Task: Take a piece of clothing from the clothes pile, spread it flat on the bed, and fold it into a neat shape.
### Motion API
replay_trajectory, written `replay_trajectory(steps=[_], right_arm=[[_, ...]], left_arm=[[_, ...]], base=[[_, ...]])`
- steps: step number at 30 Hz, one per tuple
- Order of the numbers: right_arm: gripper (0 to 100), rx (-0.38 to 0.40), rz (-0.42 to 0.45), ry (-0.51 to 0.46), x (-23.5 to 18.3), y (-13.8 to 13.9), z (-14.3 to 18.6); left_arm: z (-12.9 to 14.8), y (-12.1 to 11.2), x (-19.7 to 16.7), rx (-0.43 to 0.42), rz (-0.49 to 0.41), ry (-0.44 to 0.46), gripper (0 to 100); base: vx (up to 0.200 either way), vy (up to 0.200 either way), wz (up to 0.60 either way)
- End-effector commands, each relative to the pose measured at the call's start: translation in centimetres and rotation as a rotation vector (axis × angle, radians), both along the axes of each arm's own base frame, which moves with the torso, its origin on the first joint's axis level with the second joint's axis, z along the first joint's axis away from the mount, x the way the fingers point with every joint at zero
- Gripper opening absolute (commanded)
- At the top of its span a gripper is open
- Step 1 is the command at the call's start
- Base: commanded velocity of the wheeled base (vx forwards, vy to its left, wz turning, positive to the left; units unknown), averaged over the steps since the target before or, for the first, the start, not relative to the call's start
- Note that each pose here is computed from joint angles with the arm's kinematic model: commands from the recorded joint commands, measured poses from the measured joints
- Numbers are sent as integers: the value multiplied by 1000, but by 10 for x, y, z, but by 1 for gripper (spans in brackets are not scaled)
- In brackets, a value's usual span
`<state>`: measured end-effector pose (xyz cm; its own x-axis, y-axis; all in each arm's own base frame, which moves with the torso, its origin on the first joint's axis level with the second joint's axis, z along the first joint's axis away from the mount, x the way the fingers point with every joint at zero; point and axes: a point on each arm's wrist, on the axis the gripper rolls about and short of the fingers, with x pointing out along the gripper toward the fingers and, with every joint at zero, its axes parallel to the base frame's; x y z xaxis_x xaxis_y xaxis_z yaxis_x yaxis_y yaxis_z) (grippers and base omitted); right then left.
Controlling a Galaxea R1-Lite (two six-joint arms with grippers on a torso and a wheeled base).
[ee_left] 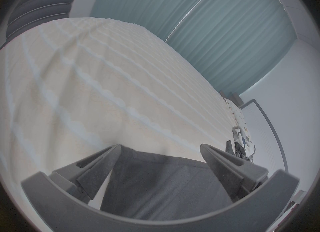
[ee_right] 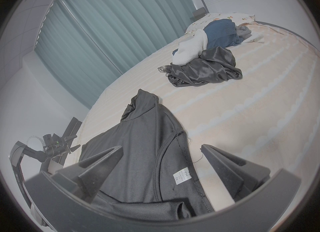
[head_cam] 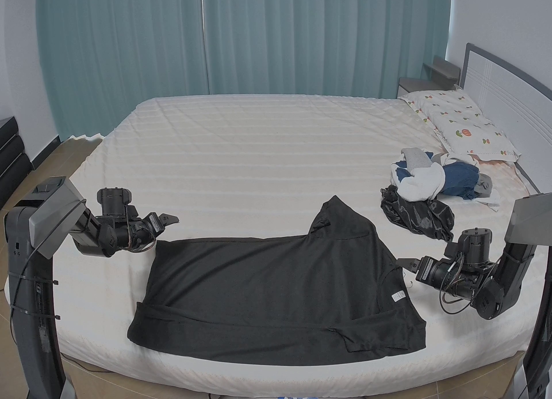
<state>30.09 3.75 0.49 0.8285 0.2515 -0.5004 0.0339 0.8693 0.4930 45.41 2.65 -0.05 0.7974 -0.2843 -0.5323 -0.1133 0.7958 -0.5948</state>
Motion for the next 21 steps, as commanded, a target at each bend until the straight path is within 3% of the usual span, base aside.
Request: replay_trajectory(steps=[1, 9, 21], right_arm=[[100, 0, 7, -4, 0, 1, 1], [100, 3, 41, -13, 1, 12, 2], [100, 8, 38, -22, 4, 11, 3]], left_arm=[[-16, 1, 8, -1, -9, 16, 100], [-27, 0, 8, 19, -25, 22, 100], [-21, 3, 7, 23, -11, 13, 100]], base=[[0, 0, 0], [0, 0, 0], [0, 0, 0]])
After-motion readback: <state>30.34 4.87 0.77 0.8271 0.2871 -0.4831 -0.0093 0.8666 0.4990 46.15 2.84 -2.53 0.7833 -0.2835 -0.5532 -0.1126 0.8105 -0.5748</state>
